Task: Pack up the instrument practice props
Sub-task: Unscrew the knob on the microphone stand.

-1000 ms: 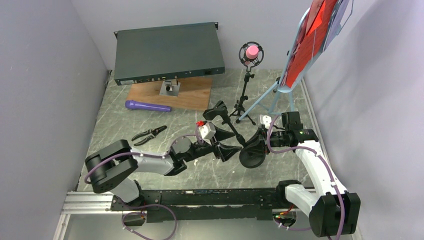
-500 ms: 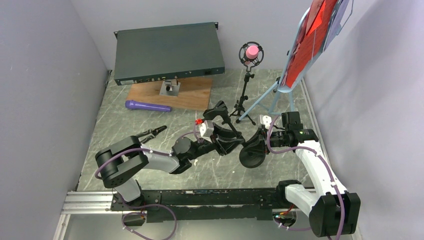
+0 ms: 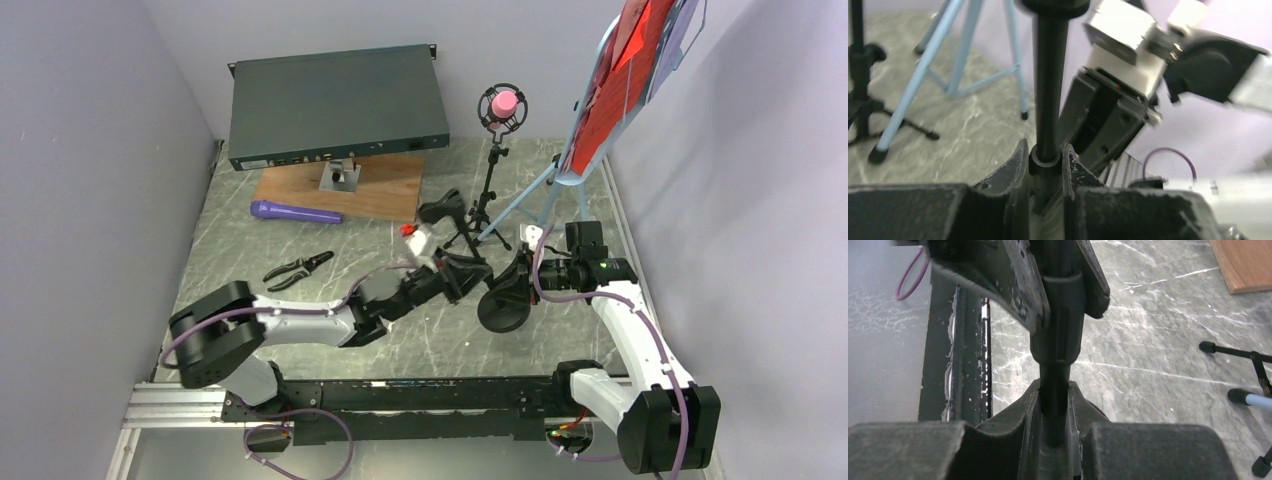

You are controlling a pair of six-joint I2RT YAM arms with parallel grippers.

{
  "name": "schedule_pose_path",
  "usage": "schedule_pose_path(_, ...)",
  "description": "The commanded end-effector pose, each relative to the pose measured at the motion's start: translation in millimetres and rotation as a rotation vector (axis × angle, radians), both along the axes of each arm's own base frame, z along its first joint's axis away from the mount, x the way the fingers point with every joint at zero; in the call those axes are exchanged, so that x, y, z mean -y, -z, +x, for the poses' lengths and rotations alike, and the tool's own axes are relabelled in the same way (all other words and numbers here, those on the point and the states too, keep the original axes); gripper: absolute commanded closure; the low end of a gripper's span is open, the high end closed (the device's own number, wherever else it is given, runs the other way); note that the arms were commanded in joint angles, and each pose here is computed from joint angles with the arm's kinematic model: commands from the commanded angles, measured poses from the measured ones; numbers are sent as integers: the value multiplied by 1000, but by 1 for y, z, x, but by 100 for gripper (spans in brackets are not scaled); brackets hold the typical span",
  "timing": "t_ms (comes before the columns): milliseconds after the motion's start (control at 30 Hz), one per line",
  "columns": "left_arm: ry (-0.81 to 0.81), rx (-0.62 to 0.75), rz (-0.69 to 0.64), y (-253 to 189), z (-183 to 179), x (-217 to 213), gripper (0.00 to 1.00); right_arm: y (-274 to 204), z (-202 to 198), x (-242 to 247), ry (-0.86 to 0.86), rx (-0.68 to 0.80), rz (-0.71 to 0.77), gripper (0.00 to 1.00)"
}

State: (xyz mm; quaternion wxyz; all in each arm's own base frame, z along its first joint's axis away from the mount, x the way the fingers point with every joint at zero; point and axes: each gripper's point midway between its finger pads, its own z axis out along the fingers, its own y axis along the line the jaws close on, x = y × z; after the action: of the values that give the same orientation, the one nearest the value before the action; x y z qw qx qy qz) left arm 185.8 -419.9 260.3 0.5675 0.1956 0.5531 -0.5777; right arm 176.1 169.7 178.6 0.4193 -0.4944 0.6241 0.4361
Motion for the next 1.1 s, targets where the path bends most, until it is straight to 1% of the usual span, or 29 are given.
schedule_pose_path(0,-420,-511,310,12,25,-7,100,-22,17,-4,18,62,48,100)
schedule_pose_path(33,-506,-625,398,20,25,-15,100,-21,17,-4,22,54,49,100)
schedule_pose_path(67,-563,-694,443,20,25,-17,100,-22,18,-4,24,51,51,100)
schedule_pose_path(100,-594,-711,494,22,24,-19,100,-22,18,-5,23,49,53,100)
schedule_pose_path(133,-594,-705,517,22,22,-14,100,-22,17,-5,23,47,55,100)
schedule_pose_path(233,-535,-664,476,25,17,1,100,-23,16,-5,18,50,59,100)
schedule_pose_path(267,-514,-653,439,20,17,4,100,-23,16,-5,18,50,59,100)
schedule_pose_path(333,-517,-640,401,15,19,2,100,-23,16,-5,20,51,58,100)
schedule_pose_path(500,-519,-601,356,4,21,-9,100,-25,15,-6,12,52,65,100)
schedule_pose_path(567,-469,-540,348,-3,17,-7,100,-25,15,-5,12,53,65,100)
schedule_pose_path(600,-432,-500,344,-5,14,-5,92,-25,15,-5,11,51,66,100)
schedule_pose_path(633,-390,-453,312,-12,11,-2,78,-26,14,-6,10,52,66,100)
schedule_pose_path(667,-342,-399,302,-15,6,-1,57,-27,14,-6,8,54,66,100)
schedule_pose_path(700,-295,-351,271,-21,0,0,39,-27,14,-6,8,53,67,100)
schedule_pose_path(733,-238,-302,271,-17,-9,0,25,-27,14,-6,7,54,68,100)
schedule_pose_path(767,-186,-239,259,-21,-16,-1,14,-27,14,-6,6,55,70,100)
schedule_pose_path(800,-138,-178,248,-25,-24,-1,7,-27,13,-6,3,55,71,100)
schedule_pose_path(833,-106,-131,239,-29,-29,-5,2,-27,13,-6,0,56,72,100)
schedule_pose_path(900,-43,-50,246,-30,-40,-10,1,-28,12,-6,-5,60,75,100)
schedule_pose_path(1000,-11,-11,256,-23,-44,-18,1,-29,9,-7,-22,69,81,100)
schedule_pose_path(1067,17,-17,237,-20,-42,-24,1,-29,6,-7,-34,77,82,100)
